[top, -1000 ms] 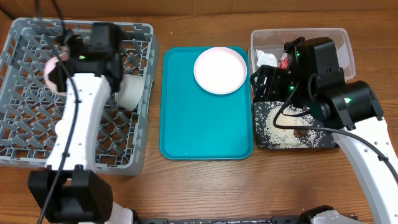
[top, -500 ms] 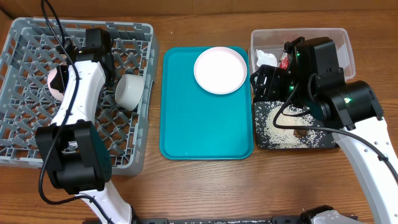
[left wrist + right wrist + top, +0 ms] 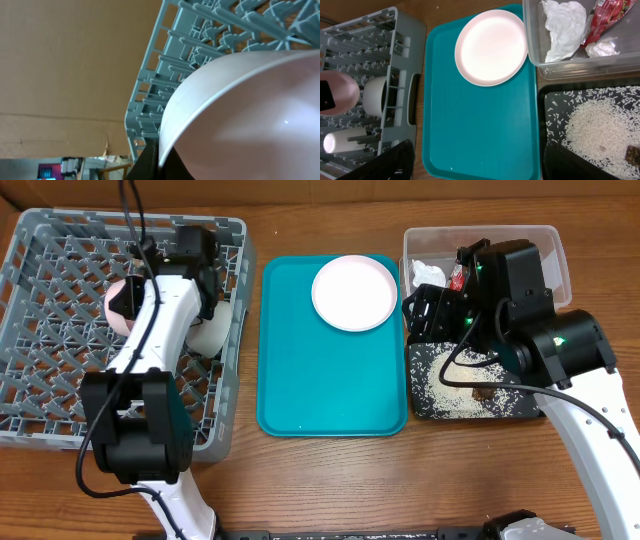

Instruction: Sort waste into correct bins and load items into the dishwasher

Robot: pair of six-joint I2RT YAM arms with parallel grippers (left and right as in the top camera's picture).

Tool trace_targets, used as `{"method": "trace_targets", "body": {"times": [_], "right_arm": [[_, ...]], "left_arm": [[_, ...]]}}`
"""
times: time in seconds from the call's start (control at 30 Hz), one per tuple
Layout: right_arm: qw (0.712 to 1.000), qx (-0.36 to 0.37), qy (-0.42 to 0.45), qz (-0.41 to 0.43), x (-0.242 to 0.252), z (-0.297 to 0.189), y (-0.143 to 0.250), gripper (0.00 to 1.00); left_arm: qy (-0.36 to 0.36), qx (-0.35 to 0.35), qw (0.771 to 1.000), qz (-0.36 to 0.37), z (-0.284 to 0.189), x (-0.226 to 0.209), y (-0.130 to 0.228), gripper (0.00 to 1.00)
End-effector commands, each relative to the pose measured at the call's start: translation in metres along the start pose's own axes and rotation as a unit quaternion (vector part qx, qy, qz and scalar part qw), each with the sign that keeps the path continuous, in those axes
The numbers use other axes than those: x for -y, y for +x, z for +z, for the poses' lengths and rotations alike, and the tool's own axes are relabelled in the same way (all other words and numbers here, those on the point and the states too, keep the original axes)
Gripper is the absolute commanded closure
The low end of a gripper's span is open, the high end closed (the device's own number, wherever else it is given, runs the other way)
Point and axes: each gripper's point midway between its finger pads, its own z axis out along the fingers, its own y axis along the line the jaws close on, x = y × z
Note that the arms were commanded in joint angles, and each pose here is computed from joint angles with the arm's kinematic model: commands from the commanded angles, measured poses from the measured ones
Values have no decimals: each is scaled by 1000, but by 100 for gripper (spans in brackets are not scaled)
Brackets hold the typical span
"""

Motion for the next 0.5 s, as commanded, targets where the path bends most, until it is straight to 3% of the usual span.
{"method": "trace_targets", "body": {"times": [0.0,0.17,0.47], "right_arm": [[1000,4,-4,-1,-2,-1,-3,16],[1000,0,-2,-1,-1,-1,-1,16],[1000,1,-3,-1,-2,-1,-2,16]], "left_arm": [[-13,-2,999,30,1,7,3,96],[-75,-5,997,26,10,-19,3,96],[-38,-32,999,11,29,-13,11,96]]}}
